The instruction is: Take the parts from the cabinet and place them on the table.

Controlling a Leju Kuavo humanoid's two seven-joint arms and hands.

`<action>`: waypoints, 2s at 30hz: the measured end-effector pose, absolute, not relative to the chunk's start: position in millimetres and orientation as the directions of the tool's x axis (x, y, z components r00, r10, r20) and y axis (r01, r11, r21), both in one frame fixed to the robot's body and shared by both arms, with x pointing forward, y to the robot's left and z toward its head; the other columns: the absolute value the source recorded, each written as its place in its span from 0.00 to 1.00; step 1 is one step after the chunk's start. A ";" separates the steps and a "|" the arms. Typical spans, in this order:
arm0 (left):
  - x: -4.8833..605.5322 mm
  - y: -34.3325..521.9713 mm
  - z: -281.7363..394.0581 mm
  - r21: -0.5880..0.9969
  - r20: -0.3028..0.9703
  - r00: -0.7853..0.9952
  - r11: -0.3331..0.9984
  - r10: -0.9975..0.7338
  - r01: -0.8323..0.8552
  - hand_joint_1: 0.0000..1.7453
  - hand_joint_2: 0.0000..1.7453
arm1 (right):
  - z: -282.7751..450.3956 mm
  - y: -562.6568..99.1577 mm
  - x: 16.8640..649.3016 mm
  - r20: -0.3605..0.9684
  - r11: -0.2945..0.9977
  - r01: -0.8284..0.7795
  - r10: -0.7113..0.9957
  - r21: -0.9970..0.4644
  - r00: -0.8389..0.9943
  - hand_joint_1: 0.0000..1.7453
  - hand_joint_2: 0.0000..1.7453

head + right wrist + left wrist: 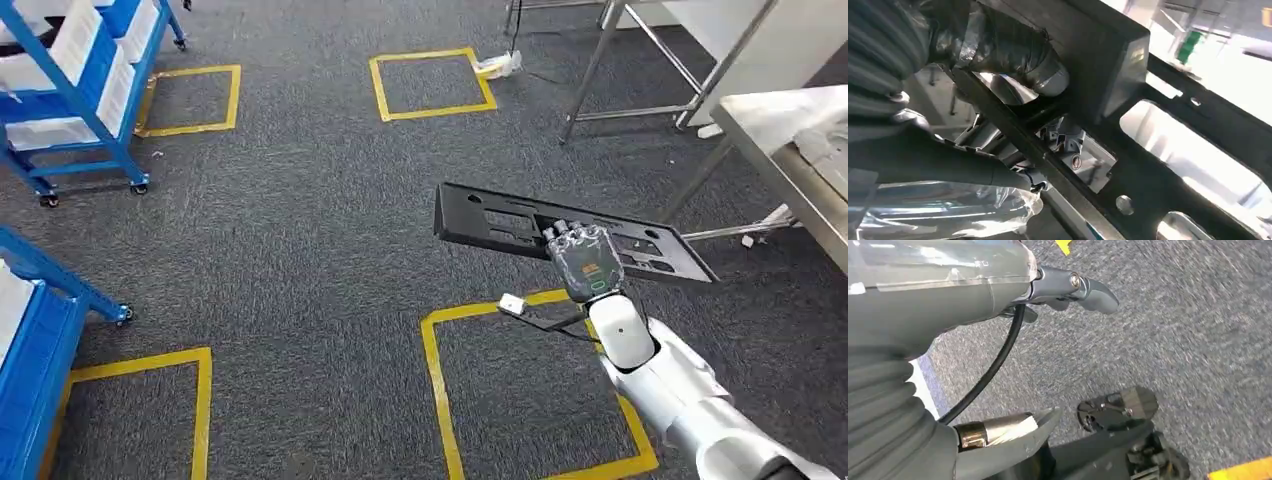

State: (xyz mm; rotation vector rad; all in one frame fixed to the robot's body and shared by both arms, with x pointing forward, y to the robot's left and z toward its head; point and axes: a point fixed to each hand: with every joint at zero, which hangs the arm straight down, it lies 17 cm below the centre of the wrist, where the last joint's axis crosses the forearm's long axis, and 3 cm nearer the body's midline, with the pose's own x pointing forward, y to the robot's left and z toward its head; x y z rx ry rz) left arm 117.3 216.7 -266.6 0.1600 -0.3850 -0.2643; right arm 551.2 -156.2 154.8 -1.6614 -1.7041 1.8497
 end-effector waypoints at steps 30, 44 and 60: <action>116.3 216.7 -266.7 0.201 0.352 0.893 0.955 -0.279 0.219 0.00 1.00 | 157.0 -166.8 555.7 -0.609 -0.372 0.540 0.704 -0.755 -0.366 1.00 1.00; 114.7 215.9 -266.9 0.199 0.350 0.894 0.955 -0.279 0.220 0.00 1.00 | 156.3 -173.2 558.3 -0.617 -0.387 0.536 0.700 -0.751 -0.360 1.00 1.00; 120.7 211.2 -265.4 0.196 0.356 0.890 0.954 -0.285 0.227 0.00 1.00 | 159.4 -181.9 563.8 -0.628 -0.405 0.533 0.696 -0.743 -0.348 1.00 1.00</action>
